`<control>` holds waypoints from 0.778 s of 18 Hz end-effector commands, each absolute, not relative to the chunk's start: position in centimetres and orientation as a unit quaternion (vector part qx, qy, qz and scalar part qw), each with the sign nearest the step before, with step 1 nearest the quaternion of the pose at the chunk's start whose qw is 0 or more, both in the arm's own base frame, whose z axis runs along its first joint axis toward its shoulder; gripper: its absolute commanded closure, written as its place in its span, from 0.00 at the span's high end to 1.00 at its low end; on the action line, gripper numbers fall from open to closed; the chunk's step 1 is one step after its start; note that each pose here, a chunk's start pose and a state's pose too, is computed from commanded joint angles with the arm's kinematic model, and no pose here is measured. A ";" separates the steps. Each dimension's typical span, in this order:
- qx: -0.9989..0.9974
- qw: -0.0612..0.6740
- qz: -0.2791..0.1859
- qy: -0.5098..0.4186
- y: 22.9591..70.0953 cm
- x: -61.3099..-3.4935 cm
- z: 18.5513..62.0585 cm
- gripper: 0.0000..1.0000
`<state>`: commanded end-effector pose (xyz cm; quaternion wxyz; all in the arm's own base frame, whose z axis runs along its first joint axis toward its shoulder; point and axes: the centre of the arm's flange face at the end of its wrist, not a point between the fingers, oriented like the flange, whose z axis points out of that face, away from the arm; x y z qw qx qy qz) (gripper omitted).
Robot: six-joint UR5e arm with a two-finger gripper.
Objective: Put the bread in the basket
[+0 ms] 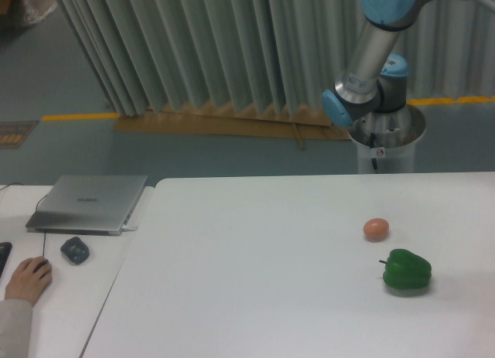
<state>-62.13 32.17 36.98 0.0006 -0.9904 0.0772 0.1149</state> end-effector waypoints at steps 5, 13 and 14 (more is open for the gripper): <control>-0.990 0.003 0.119 0.081 32.4 -61.6 37.8 1.00; -0.986 0.017 0.117 0.121 37.0 -55.6 39.5 1.00; -0.986 0.017 0.110 0.128 37.5 -54.7 38.9 1.00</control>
